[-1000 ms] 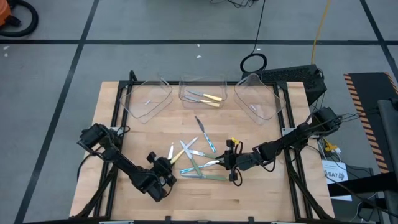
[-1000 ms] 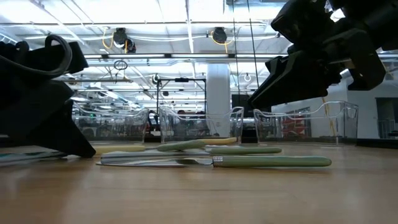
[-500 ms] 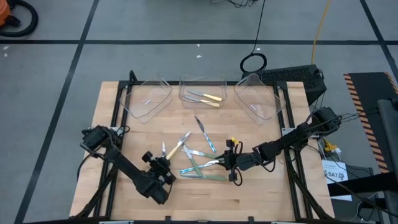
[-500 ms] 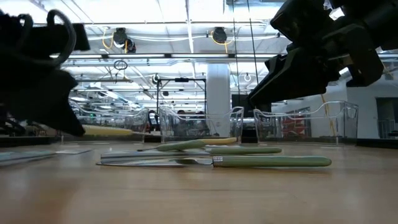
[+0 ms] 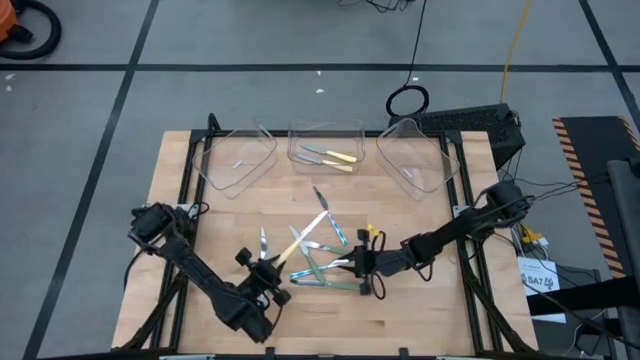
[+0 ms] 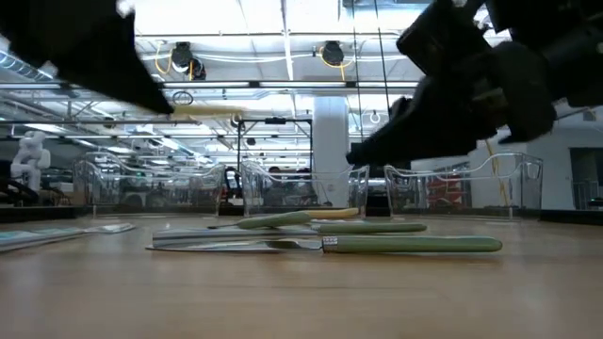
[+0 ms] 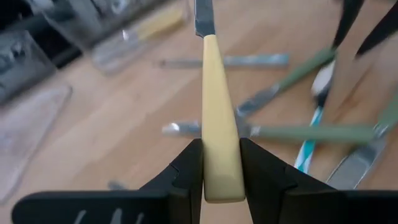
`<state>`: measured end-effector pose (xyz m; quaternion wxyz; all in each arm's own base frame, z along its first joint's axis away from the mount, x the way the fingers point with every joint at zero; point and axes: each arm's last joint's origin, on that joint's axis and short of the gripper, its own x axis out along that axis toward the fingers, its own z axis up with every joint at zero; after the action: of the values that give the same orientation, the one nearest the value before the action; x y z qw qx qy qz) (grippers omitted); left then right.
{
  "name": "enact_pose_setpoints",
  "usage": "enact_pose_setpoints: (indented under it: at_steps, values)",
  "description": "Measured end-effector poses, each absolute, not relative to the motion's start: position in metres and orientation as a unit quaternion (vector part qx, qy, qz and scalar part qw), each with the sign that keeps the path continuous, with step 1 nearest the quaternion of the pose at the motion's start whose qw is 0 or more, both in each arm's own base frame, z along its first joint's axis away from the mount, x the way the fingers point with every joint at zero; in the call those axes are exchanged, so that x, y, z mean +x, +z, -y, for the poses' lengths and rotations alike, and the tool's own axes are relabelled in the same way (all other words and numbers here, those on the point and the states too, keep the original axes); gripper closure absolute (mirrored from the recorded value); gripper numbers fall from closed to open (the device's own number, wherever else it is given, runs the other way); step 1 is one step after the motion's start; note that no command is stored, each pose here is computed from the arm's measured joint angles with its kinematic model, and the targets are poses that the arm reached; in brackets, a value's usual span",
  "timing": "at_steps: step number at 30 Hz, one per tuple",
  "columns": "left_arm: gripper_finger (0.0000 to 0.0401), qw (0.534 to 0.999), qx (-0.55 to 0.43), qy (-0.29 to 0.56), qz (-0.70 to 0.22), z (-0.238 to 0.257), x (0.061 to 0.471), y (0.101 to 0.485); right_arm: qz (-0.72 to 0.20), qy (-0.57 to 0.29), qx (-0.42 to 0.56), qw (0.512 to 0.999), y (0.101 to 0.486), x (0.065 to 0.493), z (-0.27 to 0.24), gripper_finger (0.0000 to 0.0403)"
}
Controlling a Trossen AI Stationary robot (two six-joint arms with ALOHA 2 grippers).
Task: Sort silverware by color (type)
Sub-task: Put the yellow table knife into the center transparent bin
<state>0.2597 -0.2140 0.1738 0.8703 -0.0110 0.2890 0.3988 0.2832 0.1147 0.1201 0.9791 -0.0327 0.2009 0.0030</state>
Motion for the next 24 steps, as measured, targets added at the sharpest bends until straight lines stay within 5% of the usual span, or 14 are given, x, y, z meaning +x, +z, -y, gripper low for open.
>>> enact_pose_setpoints:
  at_steps: [12,24]
  values:
    - [0.0312,0.919,0.069,0.371,-0.111,0.24,0.269,0.255,-0.071,0.014,0.0,0.997,0.144,0.291,-0.118,0.0316]
    - [0.0312,0.928,0.068,0.364,-0.028,0.249,0.27,0.266,0.178,0.079,0.028,0.98,0.194,0.287,-0.12,0.0316]
